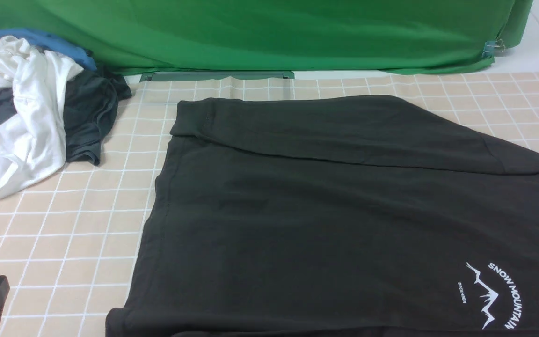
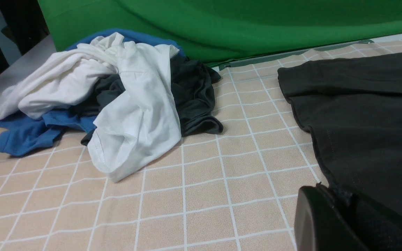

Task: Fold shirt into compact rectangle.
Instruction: 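Grasp the left edge of the dark T-shirt lying flat on the table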

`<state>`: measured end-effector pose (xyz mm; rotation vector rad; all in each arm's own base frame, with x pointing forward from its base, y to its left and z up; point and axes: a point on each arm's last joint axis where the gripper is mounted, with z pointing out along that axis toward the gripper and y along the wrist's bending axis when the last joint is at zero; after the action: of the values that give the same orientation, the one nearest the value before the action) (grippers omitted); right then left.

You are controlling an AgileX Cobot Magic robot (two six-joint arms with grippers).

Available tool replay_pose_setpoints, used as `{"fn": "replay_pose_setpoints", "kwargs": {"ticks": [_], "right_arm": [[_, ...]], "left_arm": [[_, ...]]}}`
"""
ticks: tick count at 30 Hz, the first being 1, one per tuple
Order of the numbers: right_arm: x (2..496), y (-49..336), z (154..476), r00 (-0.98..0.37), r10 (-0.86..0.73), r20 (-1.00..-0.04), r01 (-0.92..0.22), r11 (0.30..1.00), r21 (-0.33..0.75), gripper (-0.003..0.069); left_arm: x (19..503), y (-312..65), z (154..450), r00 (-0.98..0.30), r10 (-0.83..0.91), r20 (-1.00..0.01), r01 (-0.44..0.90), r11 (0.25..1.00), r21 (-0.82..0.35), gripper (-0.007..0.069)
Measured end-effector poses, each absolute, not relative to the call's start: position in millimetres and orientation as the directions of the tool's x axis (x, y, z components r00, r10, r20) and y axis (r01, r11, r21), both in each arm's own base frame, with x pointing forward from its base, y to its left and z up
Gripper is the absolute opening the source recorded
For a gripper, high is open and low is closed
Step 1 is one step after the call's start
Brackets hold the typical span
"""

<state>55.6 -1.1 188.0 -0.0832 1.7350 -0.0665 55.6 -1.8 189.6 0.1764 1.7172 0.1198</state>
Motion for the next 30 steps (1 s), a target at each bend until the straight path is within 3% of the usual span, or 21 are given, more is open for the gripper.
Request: {"fn": "replay_pose_setpoints", "kwargs": {"ticks": [22,26,28,30], "right_arm": [[55.6,-1.1,188.0,-0.164,-0.093,-0.982,-0.018,0.996,-0.092,0.0247],[55.6,-1.1,188.0,-0.164,-0.093,-0.982,-0.018,0.996,-0.092,0.0247],[55.6,-1.1,188.0,-0.164,-0.093,-0.982,-0.018,0.996,-0.092,0.0247],[55.6,-1.1,188.0,-0.164,-0.093,-0.982,-0.018,0.996,-0.092,0.0247]], "left_arm": [[55.6,-1.8,189.6,-0.147,0.187,-0.971,0.049,0.982,0.182,0.0020],[56.1,-0.6,192.7,-0.114,0.249,-0.962,0.037,0.968,0.246,0.0020],[56.6,-0.9,199.3,-0.044,0.193,-0.980,0.021,0.981,0.193,0.0020],[56.6,-0.7,208.5,0.054,0.017,-0.998,0.008,1.000,0.018,0.0020]]}}
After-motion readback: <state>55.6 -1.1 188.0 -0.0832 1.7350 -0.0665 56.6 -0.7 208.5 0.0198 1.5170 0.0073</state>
